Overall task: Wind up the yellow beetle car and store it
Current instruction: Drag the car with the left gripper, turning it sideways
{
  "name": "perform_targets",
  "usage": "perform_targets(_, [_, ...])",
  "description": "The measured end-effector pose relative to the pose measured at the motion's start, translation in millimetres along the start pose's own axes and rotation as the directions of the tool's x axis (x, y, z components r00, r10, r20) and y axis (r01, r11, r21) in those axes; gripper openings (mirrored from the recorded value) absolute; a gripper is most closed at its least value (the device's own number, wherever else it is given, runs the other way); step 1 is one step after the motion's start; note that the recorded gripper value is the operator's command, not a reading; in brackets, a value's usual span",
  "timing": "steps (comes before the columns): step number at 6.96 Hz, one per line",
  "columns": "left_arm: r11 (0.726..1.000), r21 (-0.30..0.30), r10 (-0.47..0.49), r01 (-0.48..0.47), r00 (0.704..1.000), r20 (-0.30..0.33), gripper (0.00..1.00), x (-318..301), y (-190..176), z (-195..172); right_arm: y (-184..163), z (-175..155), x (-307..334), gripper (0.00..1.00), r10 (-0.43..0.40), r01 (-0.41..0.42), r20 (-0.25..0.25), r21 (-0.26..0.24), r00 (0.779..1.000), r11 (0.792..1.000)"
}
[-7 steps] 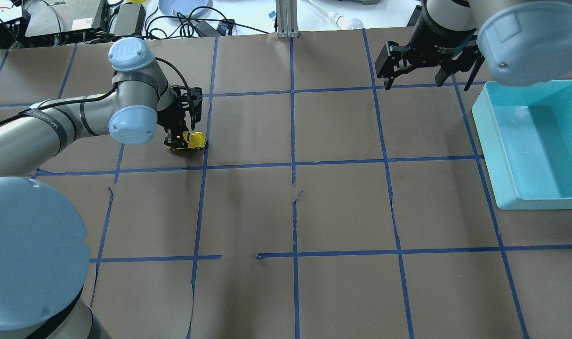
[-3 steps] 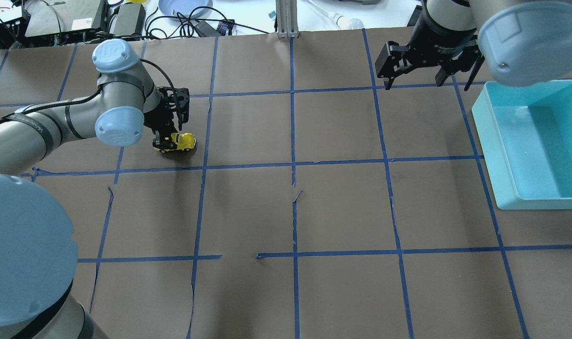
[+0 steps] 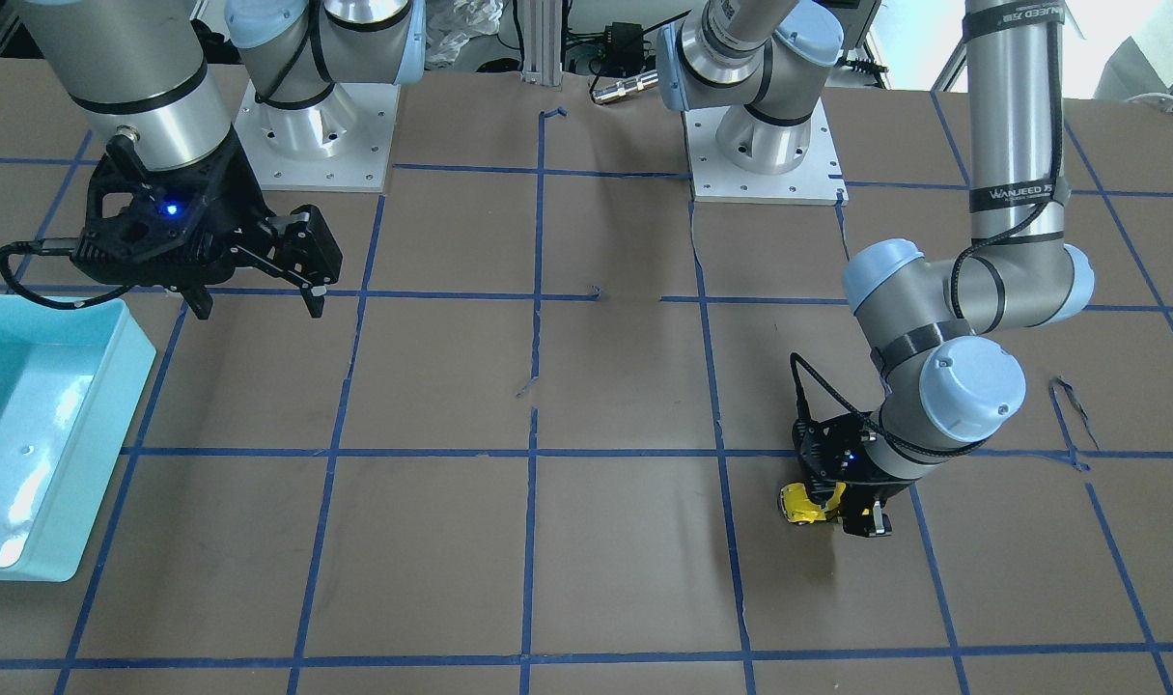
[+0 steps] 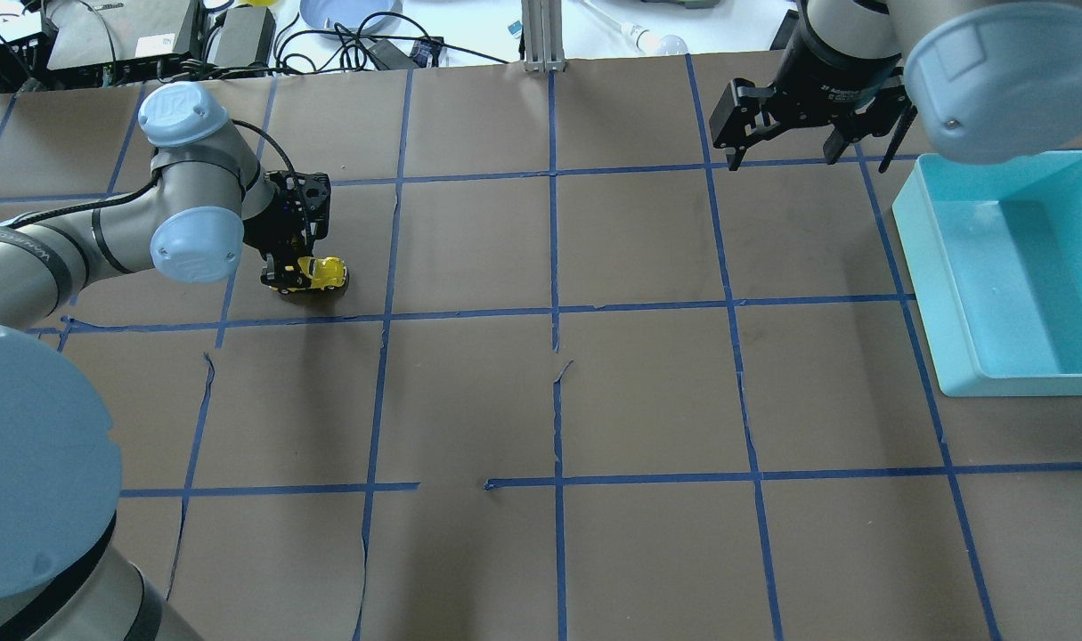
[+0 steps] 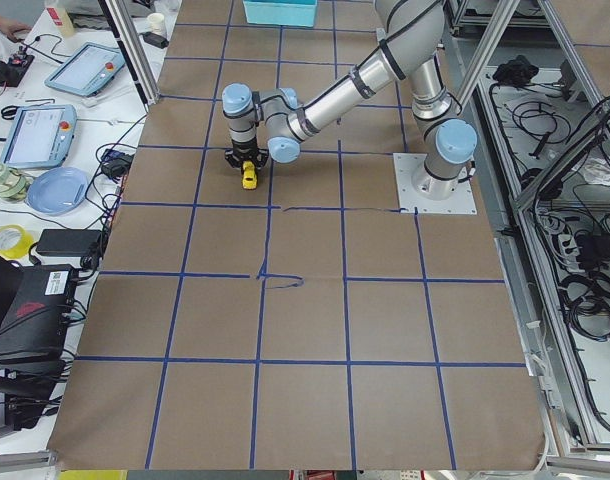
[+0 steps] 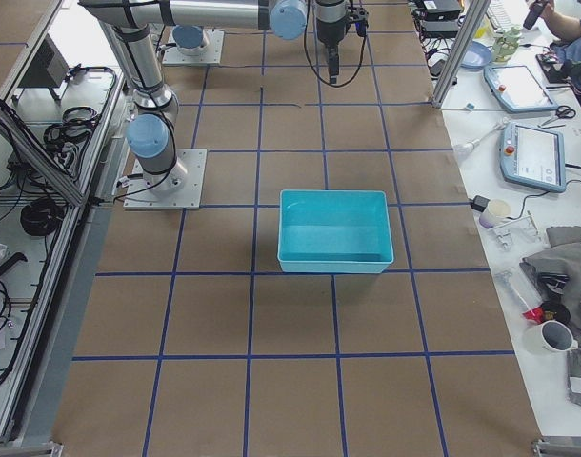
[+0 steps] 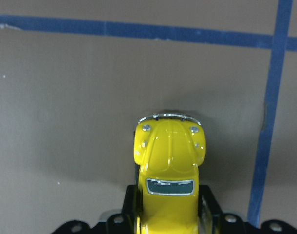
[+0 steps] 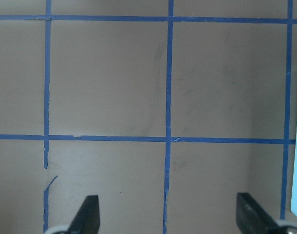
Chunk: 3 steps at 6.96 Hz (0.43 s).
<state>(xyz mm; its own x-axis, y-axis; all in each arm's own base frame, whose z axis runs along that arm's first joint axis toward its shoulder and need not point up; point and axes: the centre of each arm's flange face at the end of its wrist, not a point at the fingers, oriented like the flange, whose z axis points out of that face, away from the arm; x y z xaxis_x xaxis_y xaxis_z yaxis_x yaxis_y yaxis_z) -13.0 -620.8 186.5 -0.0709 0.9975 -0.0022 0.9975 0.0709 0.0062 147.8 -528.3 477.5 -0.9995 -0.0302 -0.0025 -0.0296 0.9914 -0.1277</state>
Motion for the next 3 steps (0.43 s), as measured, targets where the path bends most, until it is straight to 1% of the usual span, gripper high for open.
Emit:
perform_targets(2, [1.000, -0.003, 0.005, -0.005, 1.000, 0.022, 0.05, 3, 11, 4, 0, 0, 0, 1.00, -0.001, 0.001, 0.000, 0.001, 1.000, 1.000])
perform_targets(3, [1.000, -0.006, 0.019, -0.018, 0.999, 0.028, 0.05, 3, 23, 3, 0, 0, 0, 1.00, -0.001, 0.001, 0.000, 0.000, 1.000, 1.000])
